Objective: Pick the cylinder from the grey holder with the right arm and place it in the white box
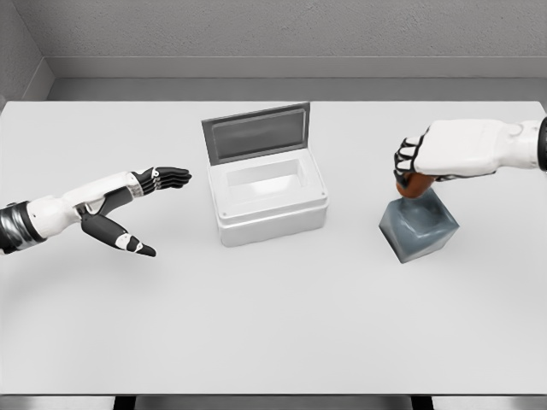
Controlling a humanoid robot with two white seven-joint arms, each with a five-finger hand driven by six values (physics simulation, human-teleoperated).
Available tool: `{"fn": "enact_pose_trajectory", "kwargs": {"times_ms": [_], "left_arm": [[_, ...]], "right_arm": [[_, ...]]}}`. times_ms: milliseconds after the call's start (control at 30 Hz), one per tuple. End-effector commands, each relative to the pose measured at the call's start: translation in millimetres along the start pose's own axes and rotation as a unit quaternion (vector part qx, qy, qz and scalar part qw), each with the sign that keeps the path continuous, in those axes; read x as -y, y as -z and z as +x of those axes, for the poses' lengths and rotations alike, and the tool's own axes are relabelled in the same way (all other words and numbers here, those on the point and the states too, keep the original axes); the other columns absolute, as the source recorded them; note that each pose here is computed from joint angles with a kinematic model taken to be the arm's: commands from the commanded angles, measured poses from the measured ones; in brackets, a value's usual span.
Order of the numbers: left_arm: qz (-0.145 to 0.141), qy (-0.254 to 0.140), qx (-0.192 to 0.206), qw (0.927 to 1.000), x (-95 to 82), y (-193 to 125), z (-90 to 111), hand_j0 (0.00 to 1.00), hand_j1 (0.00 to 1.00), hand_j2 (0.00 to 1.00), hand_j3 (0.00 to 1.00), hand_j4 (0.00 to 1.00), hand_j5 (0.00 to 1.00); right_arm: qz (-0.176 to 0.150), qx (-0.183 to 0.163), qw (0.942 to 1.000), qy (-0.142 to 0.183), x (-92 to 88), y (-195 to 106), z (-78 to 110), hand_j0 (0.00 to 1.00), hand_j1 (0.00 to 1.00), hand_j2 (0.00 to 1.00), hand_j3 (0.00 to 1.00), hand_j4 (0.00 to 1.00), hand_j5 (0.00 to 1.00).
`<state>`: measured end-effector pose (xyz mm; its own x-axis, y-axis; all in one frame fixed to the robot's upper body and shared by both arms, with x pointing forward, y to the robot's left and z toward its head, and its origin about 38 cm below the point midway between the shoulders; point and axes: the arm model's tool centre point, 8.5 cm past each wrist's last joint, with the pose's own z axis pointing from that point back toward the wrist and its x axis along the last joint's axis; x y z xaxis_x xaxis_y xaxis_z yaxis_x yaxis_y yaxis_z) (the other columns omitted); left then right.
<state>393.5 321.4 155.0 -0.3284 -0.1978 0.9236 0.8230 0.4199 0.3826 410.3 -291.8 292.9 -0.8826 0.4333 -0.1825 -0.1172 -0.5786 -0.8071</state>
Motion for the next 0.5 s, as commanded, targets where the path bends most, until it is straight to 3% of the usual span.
{"fn": "enact_pose_trajectory", "kwargs": {"times_ms": [0,233,467], "left_arm": [[0.003,-0.002,0.001,1.0,-1.1,-0.5,0.5,1.0,1.0,1.0,1.0,1.0,1.0],[0.003,-0.002,0.001,1.0,-1.3,-1.1,0.6,1.0,1.0,1.0,1.0,1.0,1.0],[0.009,-0.001,-0.003,1.0,-5.4,-2.8,-0.7,1.0,1.0,1.0,1.0,1.0,1.0]], "right_arm": [[-0.021,0.008,0.9998,-0.001,10.6,7.4,2.0,0.25,0.25,0.25,0.25,0.25,0.25],[-0.077,0.044,0.996,-0.017,46.7,37.7,15.0,0.25,0.25,0.25,0.25,0.25,0.25],[-0.106,0.067,0.9915,-0.032,72.3,54.6,25.1,0.25,0.25,0.25,0.25,0.25,0.25]]}}
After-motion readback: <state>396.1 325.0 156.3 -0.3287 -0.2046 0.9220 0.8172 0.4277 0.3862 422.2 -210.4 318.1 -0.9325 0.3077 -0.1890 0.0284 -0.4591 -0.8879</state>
